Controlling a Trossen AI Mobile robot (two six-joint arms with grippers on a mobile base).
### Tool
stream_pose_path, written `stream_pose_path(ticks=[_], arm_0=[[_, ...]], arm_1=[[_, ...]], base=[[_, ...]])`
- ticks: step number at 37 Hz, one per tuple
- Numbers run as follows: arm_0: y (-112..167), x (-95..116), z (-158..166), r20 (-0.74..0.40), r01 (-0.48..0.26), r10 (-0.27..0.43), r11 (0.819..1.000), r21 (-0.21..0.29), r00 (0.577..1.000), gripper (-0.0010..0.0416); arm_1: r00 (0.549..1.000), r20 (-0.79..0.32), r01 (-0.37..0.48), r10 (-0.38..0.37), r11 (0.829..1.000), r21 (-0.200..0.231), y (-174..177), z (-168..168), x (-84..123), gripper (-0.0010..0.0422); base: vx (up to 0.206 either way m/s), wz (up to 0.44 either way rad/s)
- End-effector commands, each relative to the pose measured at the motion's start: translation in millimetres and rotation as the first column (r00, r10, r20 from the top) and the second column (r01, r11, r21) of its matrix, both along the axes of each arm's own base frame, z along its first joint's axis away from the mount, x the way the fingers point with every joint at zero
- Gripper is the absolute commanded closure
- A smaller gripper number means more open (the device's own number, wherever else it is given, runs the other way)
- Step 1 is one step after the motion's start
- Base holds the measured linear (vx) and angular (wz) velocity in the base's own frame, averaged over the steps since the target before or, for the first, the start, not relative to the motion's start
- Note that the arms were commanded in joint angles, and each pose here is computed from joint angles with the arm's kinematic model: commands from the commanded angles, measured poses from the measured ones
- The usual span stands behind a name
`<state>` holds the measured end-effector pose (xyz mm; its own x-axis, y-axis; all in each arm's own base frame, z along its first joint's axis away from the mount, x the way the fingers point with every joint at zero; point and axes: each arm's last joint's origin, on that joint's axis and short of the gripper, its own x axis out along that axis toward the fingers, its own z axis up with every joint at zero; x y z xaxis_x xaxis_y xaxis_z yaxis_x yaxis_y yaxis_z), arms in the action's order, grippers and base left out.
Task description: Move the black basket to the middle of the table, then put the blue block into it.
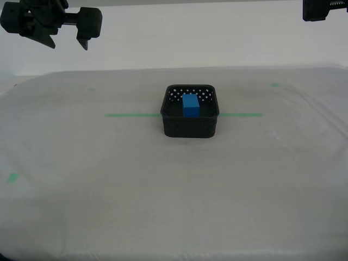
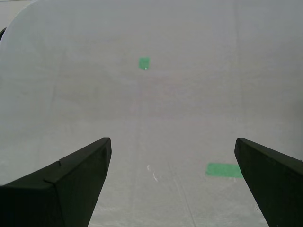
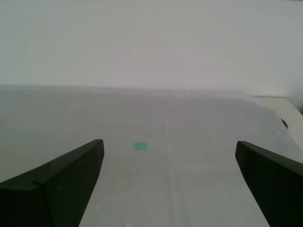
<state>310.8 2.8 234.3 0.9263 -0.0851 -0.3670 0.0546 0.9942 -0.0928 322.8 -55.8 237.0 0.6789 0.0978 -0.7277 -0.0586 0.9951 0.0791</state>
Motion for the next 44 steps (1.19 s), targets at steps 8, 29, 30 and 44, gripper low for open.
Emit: stream_pose_path(ticks=[8,29,30,44], arm_0=[[0.1,0.2,0.6,0.004,0.000,0.000,1.000,-0.001,1.000,0.0016],[0.1,0.2,0.6,0.004,-0.001,0.001,1.000,-0.001,1.000,0.0016],[0.0,0.2,0.6,0.004,0.000,0.000,1.000,-0.001,1.000,0.0016],[0.0,0.2,0.6,0.004,0.000,0.000,1.000,-0.001,1.000,0.0016]], arm_1=[[1.000,0.000,0.001,-0.001,1.000,0.002,0.1,0.1,0.1,0.0055],[1.000,0.000,0.001,-0.001,1.000,0.002,0.1,0.1,0.1,0.0055],[1.000,0.000,0.001,-0.001,1.000,0.002,0.1,0.1,0.1,0.0055],[1.000,0.000,0.001,-0.001,1.000,0.002,0.1,0.1,0.1,0.0055]], base=[[0.000,0.000],[0.000,0.000],[0.000,0.000],[0.000,0.000]])
